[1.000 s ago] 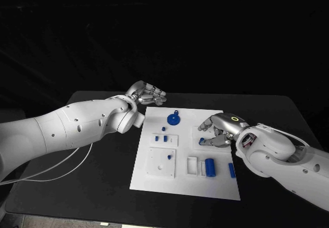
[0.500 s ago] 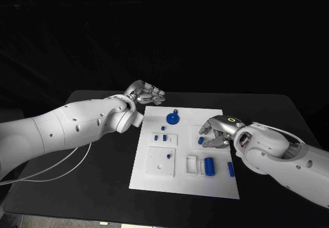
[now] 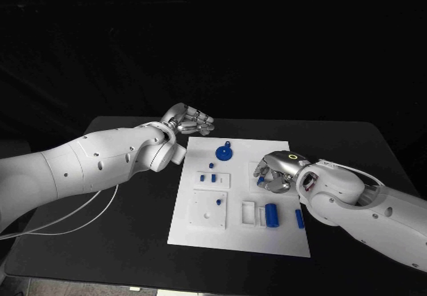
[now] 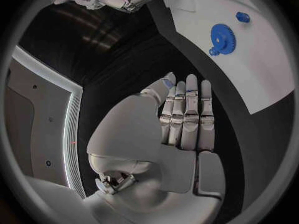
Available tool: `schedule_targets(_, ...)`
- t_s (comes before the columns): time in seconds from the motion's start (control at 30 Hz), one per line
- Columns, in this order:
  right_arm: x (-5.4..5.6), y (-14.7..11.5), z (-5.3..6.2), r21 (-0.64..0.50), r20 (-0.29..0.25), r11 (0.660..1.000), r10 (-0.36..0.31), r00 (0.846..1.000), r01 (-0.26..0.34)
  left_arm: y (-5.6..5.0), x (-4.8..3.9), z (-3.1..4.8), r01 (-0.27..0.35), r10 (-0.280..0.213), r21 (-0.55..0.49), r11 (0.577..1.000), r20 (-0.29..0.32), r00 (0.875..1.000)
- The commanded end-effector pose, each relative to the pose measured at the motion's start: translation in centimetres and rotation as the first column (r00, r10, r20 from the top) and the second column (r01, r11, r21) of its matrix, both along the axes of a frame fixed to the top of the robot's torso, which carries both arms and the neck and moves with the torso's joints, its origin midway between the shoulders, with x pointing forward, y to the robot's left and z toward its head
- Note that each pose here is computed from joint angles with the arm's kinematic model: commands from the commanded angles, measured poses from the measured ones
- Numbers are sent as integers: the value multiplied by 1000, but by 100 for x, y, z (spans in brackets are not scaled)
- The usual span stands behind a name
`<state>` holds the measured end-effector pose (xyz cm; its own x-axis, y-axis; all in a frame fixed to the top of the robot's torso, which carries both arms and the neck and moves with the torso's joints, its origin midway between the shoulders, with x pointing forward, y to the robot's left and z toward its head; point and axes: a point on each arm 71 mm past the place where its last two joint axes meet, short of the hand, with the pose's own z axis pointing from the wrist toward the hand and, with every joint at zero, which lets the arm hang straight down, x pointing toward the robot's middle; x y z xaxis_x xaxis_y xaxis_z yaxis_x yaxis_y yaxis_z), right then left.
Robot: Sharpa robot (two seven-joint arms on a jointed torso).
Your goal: Assemble the parts on the task board
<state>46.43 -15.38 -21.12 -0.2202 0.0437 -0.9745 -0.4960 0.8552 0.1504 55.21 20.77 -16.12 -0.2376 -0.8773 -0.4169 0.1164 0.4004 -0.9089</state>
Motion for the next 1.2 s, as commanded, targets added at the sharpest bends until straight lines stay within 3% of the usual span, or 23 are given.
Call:
schedule_targets(0.03, -6, 22, -17, -18, 6, 1000, 14, 1000, -14, -23, -3, 9, 15, -15, -8, 1000, -3, 1000)
schedule_targets(0.5, -10, 21, -47, -69, 27, 998, 14, 1000, -12, -16, -3, 4, 15, -15, -7, 1000, -10, 1000)
schedule_targets(0.8, -7, 23, -12, -68, 89, 998, 7, 996, -1, -7, -2, 1, 13, -13, -5, 1000, -14, 1000)
schedule_targets(1.2, -83, 90, 126, -24, 176, 1000, 20, 984, -16, -20, 3, 0, 16, -16, -6, 1000, -14, 1000)
